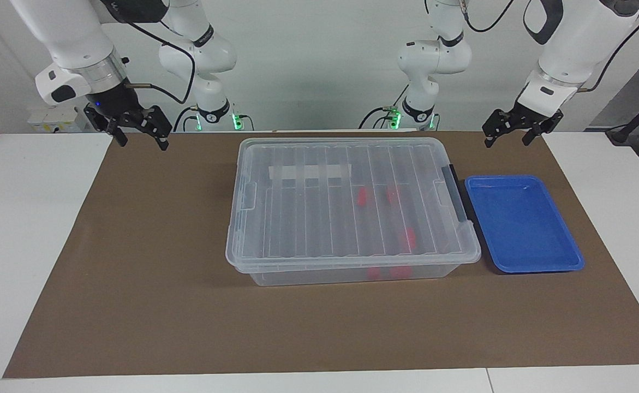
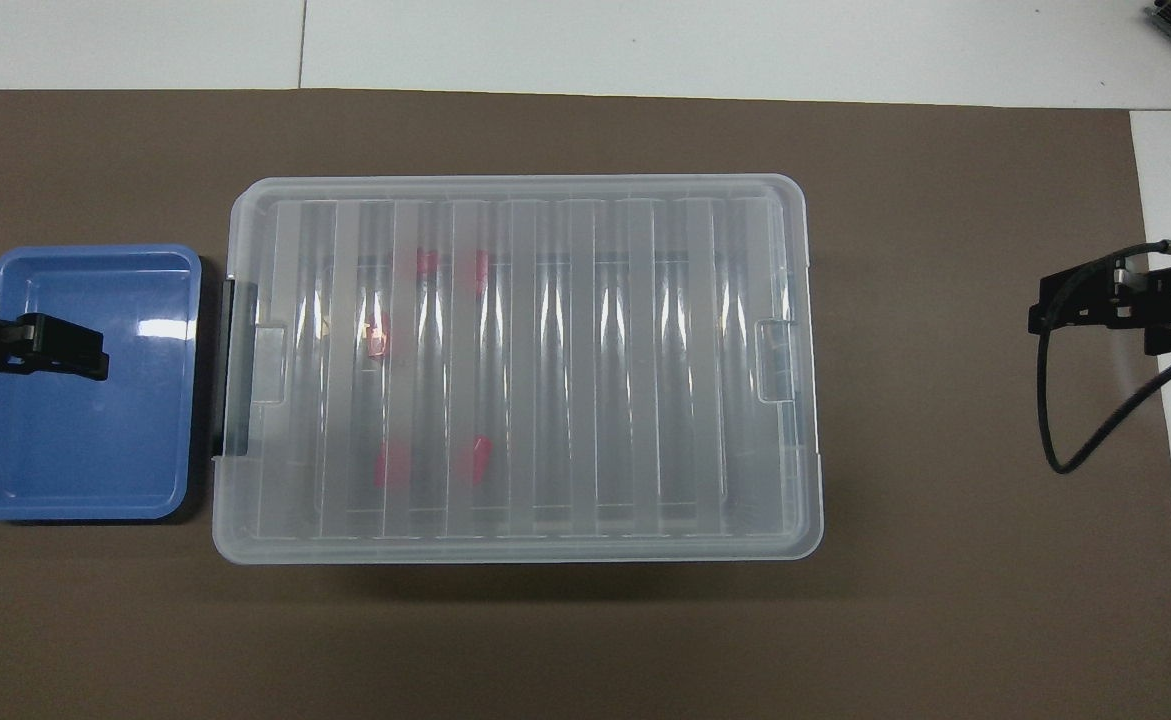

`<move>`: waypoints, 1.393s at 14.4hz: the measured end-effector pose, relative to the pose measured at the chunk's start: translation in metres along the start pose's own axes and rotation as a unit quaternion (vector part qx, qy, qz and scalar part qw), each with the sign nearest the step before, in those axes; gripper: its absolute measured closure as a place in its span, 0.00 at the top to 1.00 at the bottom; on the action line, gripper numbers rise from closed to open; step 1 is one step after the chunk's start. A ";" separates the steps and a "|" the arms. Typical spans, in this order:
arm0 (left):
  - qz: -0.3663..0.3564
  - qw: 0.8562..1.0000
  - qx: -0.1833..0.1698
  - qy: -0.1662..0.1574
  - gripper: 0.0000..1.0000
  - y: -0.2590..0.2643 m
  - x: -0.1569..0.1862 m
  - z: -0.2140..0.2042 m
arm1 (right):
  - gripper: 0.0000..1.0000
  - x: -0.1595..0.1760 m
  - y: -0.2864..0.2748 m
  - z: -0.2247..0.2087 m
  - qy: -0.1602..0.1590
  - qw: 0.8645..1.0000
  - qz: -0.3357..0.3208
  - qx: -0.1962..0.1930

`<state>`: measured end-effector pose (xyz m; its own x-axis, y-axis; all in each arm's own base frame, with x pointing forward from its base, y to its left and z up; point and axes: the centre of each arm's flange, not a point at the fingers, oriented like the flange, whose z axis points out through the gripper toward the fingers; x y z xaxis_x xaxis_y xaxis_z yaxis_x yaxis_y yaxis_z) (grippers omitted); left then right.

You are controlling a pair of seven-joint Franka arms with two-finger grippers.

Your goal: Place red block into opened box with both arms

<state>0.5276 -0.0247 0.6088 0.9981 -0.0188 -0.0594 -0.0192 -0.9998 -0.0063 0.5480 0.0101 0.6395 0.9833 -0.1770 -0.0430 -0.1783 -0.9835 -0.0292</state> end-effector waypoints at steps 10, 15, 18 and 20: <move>0.000 1.000 0.000 0.000 1.00 0.000 0.000 0.000 | 1.00 -0.001 0.016 -0.003 0.008 1.000 0.002 -0.012; 0.000 1.000 0.000 0.000 1.00 0.000 0.000 0.000 | 1.00 0.002 0.012 -0.004 0.025 0.999 -0.018 -0.026; 0.000 1.000 0.000 0.000 1.00 0.000 0.000 0.000 | 1.00 0.001 0.012 -0.003 0.022 0.999 -0.018 -0.027; 0.000 1.000 0.000 0.000 1.00 0.000 0.000 0.000 | 1.00 0.001 0.012 -0.002 0.021 0.999 -0.018 -0.026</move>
<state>0.5276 -0.0247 0.6088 0.9981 -0.0186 -0.0594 -0.0190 -0.9998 -0.0063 0.5472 -0.0019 0.6414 0.9900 -0.1411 -0.0016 -0.1411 -0.9898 0.0223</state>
